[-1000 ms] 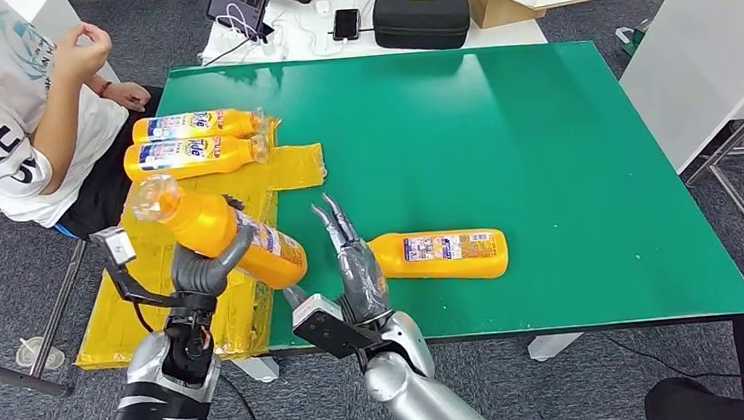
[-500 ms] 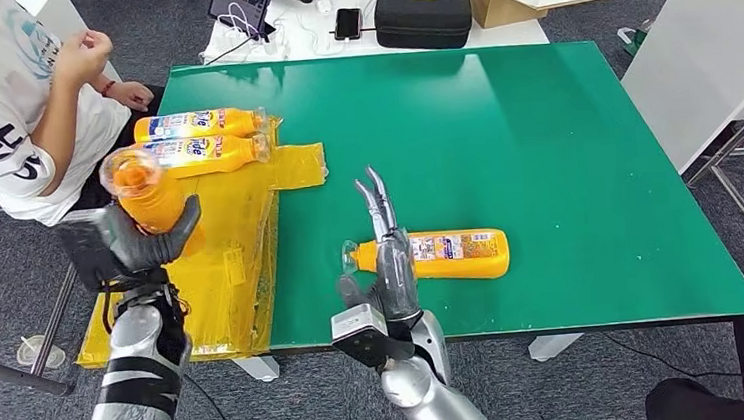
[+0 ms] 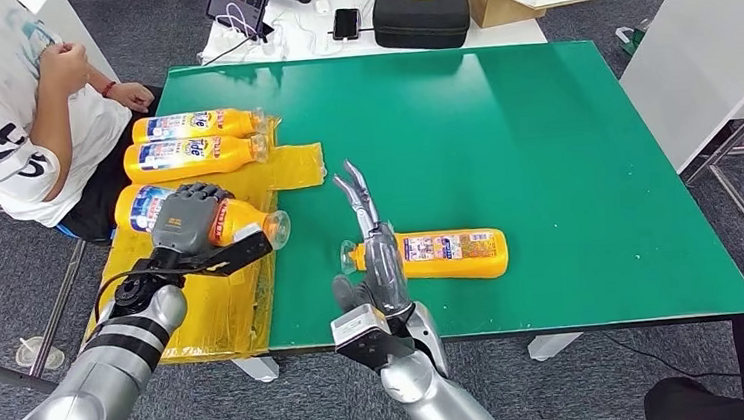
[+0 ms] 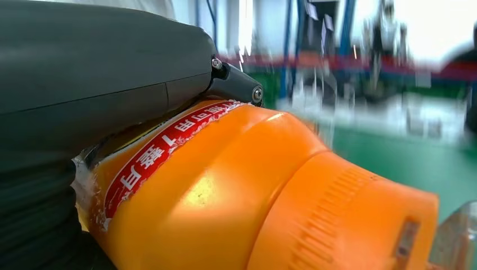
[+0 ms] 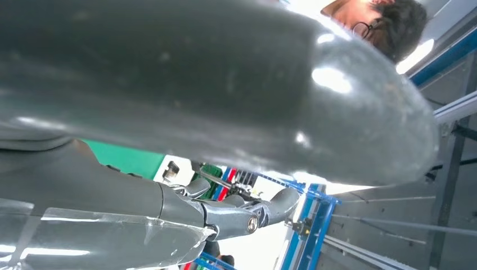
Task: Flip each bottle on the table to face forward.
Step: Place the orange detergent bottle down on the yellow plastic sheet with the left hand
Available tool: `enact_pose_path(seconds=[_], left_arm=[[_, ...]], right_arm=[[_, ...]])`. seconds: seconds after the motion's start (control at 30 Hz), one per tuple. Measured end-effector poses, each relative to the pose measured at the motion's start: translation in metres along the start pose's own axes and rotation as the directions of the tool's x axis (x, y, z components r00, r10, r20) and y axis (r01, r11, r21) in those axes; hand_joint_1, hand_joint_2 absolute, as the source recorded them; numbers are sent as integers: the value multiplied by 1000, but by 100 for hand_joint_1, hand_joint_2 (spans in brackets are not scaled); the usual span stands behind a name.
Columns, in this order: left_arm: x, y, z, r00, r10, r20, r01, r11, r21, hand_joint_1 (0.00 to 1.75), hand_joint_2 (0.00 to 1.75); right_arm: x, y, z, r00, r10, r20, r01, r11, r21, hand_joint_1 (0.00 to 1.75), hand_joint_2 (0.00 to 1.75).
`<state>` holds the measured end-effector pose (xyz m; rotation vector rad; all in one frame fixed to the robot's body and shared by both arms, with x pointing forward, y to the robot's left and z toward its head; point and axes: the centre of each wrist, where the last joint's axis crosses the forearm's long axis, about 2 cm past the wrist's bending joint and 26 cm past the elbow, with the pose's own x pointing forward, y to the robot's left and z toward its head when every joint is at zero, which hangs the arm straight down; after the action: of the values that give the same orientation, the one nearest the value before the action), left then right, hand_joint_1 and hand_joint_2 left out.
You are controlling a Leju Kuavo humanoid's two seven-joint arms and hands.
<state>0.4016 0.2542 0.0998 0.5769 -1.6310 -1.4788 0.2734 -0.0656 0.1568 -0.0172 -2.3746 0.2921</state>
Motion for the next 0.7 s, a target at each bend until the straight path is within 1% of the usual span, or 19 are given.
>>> enact_pose_path(seconds=[0.07,0.17,0.27,0.4,0.43,0.53,0.57,0.63,0.7], left_arm=[[-6,-4,4,999,46,-12,-47,995,-84,175,175],[-13,-7,10,992,116,-40,-121,979,-163,175,175],[-18,-10,14,984,167,-63,-177,962,-208,175,175],[-22,-11,18,976,201,-84,-216,946,-242,175,175],[-23,-10,18,974,207,-89,-223,943,-248,161,175],[-25,-9,18,968,229,-104,-248,932,-264,30,175],[-25,-9,18,966,234,-108,-255,929,-268,0,175],[-25,-11,19,964,241,-116,-264,923,-280,0,175],[-25,-15,22,961,246,-124,-272,916,-293,0,87]], right_arm=[[0,1,0,1000,-8,1,8,1000,10,0,0],[0,2,-1,1000,-17,2,17,1000,25,0,0],[0,3,-1,1000,-27,1,27,999,39,0,0],[0,6,-1,999,-40,-1,40,998,56,0,0],[-1,6,-1,999,-42,-2,42,997,61,0,0],[-1,8,0,999,-49,-5,49,996,81,0,0],[-2,9,1,999,-51,-7,51,995,87,0,0],[-3,10,2,998,-56,-13,57,993,99,0,0],[-4,11,2,998,-62,-20,64,992,109,0,0]])
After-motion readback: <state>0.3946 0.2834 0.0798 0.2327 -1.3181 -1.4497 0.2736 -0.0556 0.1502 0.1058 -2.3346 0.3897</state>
